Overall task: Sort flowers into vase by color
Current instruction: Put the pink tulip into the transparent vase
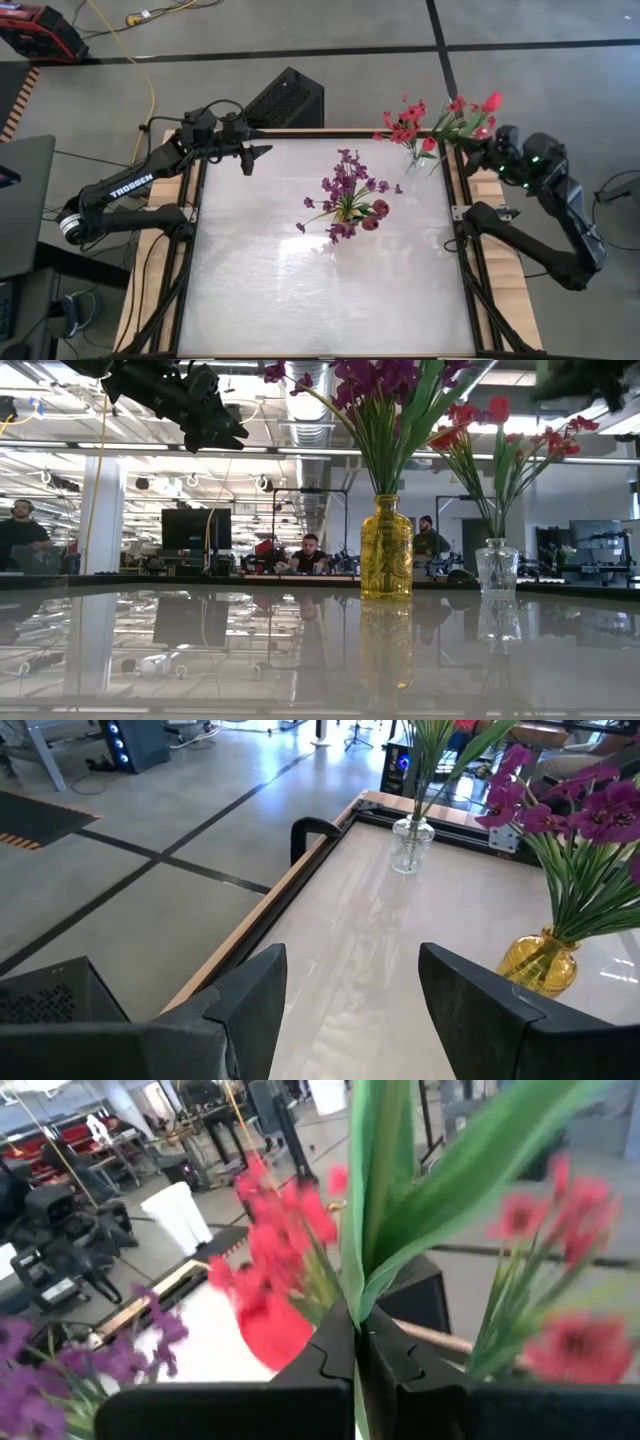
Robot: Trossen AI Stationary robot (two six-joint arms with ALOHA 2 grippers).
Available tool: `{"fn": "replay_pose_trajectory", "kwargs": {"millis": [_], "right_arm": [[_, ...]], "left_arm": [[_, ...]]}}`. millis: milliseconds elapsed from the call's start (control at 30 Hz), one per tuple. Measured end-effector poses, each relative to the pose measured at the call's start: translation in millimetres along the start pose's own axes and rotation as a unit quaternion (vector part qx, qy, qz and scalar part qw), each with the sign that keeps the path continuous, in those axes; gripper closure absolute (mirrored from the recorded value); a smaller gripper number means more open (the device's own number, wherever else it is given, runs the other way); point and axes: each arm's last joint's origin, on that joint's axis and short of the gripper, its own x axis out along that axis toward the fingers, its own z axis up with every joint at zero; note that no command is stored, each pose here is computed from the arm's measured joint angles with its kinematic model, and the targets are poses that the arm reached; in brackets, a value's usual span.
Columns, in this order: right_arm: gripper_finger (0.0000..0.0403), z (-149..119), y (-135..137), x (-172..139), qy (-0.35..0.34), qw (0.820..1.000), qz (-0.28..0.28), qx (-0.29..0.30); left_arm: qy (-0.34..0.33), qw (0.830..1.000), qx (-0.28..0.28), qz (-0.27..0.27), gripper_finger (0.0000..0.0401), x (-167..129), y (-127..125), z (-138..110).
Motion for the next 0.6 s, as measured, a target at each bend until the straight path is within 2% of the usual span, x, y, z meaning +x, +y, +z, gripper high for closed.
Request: {"fn": "replay_pose_trajectory", "kwargs": {"millis": [167,333,467,600], "right_arm": [[0.0378,-45,-14,9,-0.024,0.999,0.010,0.035],[0.0378,-71,-24,12,-0.075,0.996,0.002,0.049],[0.0378,-77,-29,19,-0.116,0.992,-0.026,0.044],[0.0378,-82,-31,29,-0.120,0.991,-0.039,0.040]], "left_arm": [[0.000,1.000,0.000,0.000,0.0184,0,0,0],[-0.001,1.000,0.000,0.000,0.0184,0,0,0],[-0.004,1.000,-0.003,0.000,0.0184,0,0,1],[-0.002,1.000,-0.006,0.000,0.0184,0,0,0]]}}
